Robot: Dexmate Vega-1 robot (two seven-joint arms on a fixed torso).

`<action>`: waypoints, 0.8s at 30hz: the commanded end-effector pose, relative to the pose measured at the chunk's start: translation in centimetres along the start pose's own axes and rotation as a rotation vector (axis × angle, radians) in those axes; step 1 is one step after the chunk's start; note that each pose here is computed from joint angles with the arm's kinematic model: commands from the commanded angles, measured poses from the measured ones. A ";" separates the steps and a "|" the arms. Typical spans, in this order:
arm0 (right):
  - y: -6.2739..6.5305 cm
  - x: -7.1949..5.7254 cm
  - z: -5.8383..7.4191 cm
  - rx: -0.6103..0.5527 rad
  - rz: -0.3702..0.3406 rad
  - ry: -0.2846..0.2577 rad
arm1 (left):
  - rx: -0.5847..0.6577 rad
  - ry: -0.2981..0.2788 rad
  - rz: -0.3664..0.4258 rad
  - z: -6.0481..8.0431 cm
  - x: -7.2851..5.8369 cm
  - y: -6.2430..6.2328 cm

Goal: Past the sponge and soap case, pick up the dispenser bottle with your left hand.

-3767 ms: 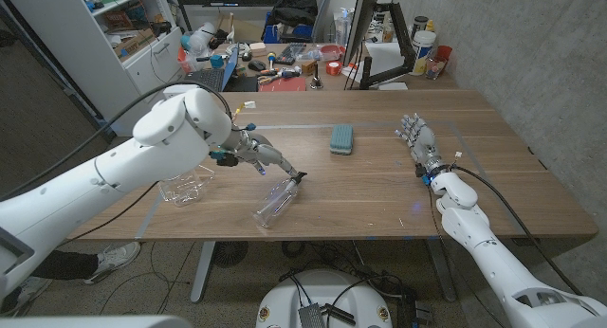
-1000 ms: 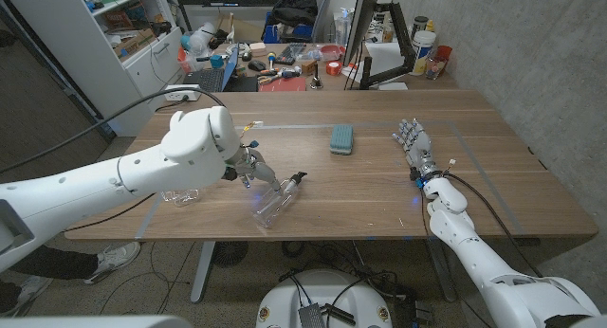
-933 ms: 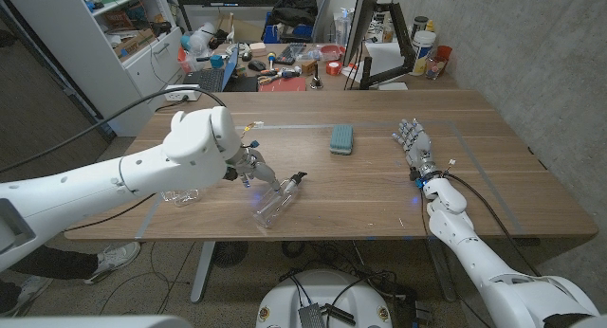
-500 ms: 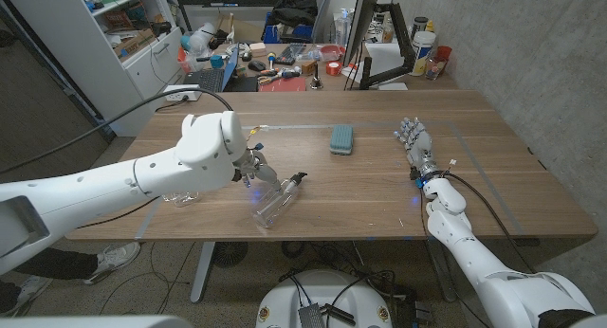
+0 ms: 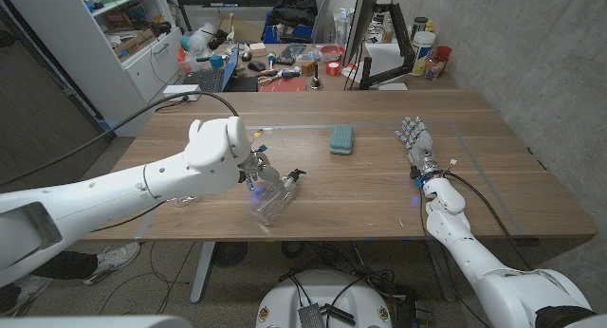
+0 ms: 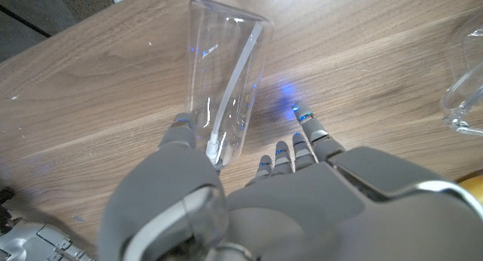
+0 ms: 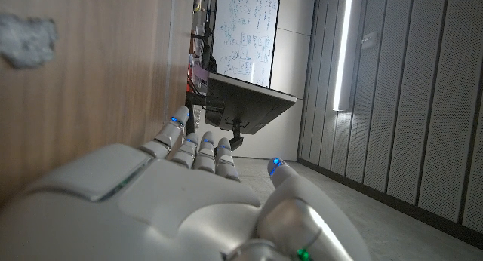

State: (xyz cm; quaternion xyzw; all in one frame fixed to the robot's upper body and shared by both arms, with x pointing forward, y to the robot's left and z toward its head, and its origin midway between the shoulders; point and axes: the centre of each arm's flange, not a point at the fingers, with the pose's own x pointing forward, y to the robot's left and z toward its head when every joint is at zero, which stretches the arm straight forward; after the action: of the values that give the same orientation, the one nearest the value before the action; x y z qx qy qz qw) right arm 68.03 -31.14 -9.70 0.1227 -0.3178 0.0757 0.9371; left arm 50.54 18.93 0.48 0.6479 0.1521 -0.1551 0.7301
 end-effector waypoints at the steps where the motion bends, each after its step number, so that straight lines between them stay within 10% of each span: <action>1: 0.5 0.6 -0.2 -0.015 -0.008 0.006 | -0.053 0.006 0.024 -0.6 0.9 0.5; 24: 1.3 1.7 0.1 -0.040 0.009 0.019 | -0.179 0.051 0.093 -2.4 1.5 0.8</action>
State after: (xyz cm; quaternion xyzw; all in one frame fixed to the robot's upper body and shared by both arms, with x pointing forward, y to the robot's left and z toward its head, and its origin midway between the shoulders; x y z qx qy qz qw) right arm 68.88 -30.22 -9.01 0.1086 -0.3107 0.0730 0.9415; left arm 51.96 20.39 0.35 0.6073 0.1553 -0.1156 0.7706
